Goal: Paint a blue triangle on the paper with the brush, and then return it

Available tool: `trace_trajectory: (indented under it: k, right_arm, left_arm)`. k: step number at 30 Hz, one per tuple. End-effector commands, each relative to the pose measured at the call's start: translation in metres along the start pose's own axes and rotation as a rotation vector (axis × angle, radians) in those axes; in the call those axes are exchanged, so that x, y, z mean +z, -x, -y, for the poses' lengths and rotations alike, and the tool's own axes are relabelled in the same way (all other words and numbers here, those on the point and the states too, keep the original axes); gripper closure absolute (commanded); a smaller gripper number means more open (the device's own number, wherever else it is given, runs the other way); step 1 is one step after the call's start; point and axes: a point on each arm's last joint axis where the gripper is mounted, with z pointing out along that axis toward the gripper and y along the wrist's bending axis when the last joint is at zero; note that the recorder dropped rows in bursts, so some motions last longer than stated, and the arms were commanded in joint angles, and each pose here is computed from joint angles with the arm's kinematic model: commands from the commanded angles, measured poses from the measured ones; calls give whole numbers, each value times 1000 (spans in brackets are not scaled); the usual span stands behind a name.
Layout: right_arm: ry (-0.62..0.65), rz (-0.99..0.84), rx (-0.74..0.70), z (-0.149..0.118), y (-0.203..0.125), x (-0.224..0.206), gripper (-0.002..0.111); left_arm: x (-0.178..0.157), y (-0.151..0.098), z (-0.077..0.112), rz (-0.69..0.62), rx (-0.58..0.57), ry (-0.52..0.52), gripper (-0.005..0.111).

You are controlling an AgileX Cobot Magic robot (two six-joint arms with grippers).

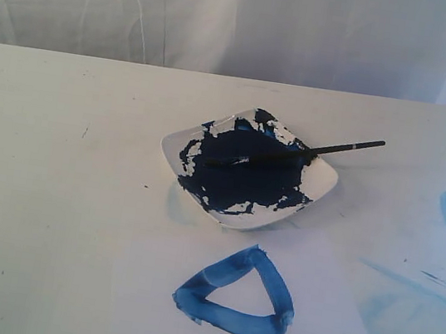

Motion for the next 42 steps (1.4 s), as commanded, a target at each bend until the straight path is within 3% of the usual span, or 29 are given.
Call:
trace_trajectory:
  k: [1, 5, 12, 18, 23, 28, 35, 42]
  right_arm:
    - [-29, -168, -299, 21, -75, 3, 108]
    - [-45, -379, -292, 46, -180, -4, 108]
    - [-70, -204, -287, 47, -167, 0, 108]
    - [-93, -226, -287, 48, -169, 0, 108]
    - [-207, -343, -340, 57, -178, -4, 108]
    - [-208, -348, -346, 57, -178, -4, 108]
    - [-224, -334, -194, 58, -178, -5, 108]
    - [-233, -325, -185, 59, -177, -4, 108]
  left_arm:
    - [1, -2, 0, -11, -7, 0, 107]
    - [1, -2, 0, -11, -7, 0, 107]
    - [0, -1, 0, -7, 0, 2, 107]
    - [0, -1, 0, -7, 0, 2, 107]
    - [0, -1, 0, -7, 0, 2, 107]
    - [0, -1, 0, -7, 0, 2, 107]
    - [0, -1, 0, -7, 0, 2, 107]
    - [0, -1, 0, -7, 0, 2, 107]
